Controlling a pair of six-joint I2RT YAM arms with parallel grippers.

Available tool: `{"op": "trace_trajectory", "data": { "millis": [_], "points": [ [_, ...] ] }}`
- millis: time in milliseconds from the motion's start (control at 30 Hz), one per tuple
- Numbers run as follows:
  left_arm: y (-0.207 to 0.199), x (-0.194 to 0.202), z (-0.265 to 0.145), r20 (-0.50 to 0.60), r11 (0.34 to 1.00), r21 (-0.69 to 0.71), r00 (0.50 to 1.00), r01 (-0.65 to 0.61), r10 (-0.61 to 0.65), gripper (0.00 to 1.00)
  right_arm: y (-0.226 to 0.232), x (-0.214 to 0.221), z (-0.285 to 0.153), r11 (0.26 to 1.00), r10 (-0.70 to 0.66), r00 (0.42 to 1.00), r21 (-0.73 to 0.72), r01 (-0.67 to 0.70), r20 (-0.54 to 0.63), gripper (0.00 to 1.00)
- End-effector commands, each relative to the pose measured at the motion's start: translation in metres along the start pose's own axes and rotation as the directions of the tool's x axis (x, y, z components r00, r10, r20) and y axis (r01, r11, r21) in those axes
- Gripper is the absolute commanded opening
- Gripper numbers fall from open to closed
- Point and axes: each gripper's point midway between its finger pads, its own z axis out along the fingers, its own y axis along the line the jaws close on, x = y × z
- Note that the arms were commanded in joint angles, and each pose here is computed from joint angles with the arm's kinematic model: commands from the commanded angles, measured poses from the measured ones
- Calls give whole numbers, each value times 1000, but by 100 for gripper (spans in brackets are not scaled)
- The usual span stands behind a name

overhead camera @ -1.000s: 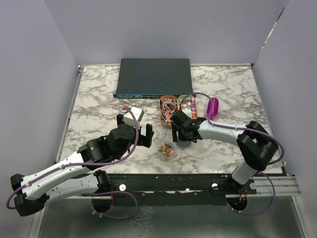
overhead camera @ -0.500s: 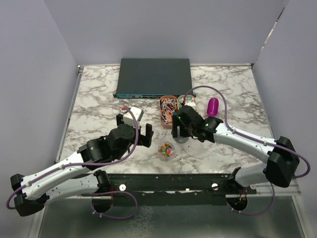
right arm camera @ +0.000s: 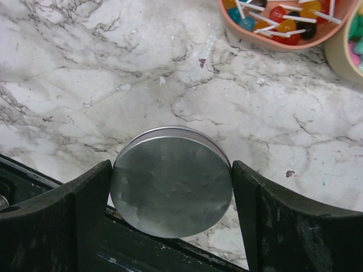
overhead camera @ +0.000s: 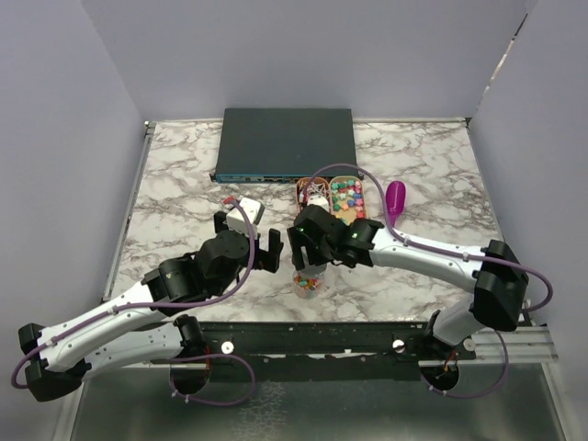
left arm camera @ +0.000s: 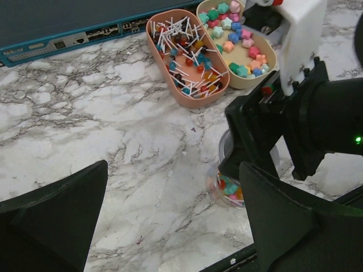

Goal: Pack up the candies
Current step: Close the bottle lid on the packing bottle.

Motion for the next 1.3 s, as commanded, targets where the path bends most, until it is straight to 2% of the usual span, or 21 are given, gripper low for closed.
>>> {"op": "trace_trajectory", "data": {
  "millis": [0,467,933,1267],
  "points": [
    [10,1,-3,5,999,-36,1000,1,0,99,6,9,7,997,-61,997,43,64,-53,68],
    [14,-5,-8,35,999,-40,999,27,-26,99,4,29,22,982,-121,983,126,138,-138,68],
    [14,-5,-8,32,999,-40,999,28,-27,99,13,43,29,983,-130,976,104,150,-176,69],
    [15,-6,-8,34,999,-43,999,32,-31,99,23,38,17,992,-112,983,43,119,-145,68]
  ]
}}
